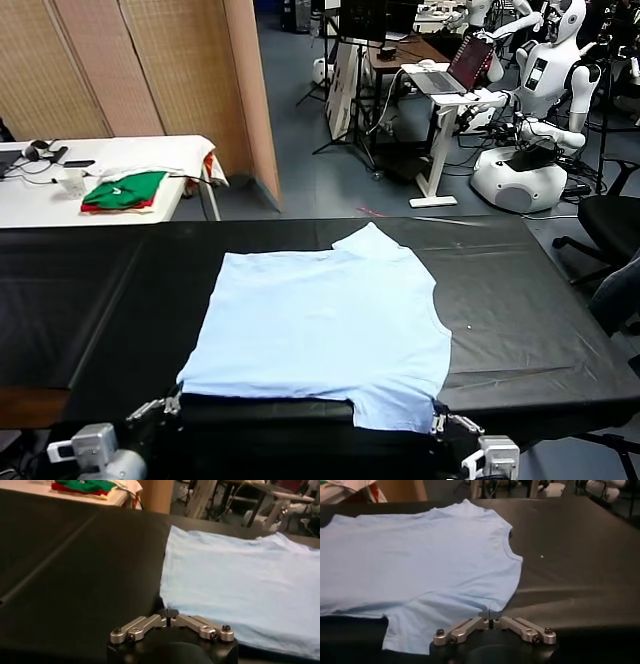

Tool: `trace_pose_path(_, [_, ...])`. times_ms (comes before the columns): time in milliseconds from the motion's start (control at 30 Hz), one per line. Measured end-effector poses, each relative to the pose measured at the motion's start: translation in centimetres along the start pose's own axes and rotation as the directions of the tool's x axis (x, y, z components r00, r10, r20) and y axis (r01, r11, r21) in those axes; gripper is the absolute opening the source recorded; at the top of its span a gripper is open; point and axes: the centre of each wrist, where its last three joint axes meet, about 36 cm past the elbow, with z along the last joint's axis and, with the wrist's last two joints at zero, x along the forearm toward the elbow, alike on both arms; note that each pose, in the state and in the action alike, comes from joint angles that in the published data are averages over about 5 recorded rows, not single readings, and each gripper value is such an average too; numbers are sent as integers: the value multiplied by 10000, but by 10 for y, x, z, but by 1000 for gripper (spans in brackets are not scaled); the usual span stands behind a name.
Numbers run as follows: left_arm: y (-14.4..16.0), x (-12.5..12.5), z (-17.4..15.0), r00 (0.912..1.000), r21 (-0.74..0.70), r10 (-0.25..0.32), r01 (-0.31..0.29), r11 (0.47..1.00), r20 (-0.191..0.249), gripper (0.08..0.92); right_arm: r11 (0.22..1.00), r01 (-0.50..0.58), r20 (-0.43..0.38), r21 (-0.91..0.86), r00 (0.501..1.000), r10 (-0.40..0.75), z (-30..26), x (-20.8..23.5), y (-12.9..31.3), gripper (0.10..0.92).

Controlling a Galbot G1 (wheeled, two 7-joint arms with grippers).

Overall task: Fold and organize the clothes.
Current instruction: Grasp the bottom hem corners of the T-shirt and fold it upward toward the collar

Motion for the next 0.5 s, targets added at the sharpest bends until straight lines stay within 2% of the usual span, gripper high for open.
trace_pose_path(233, [-6, -28, -2, 9958, 293, 113, -140, 9995, 913, 146, 9988, 41, 523, 482, 9986, -67, 1, -56, -11, 142])
trace_pose_path(500, [-9, -70, -14, 9827, 132, 185, -213, 9997, 1841, 146, 9949, -202, 746, 992, 9971, 128, -1, -106, -14, 142])
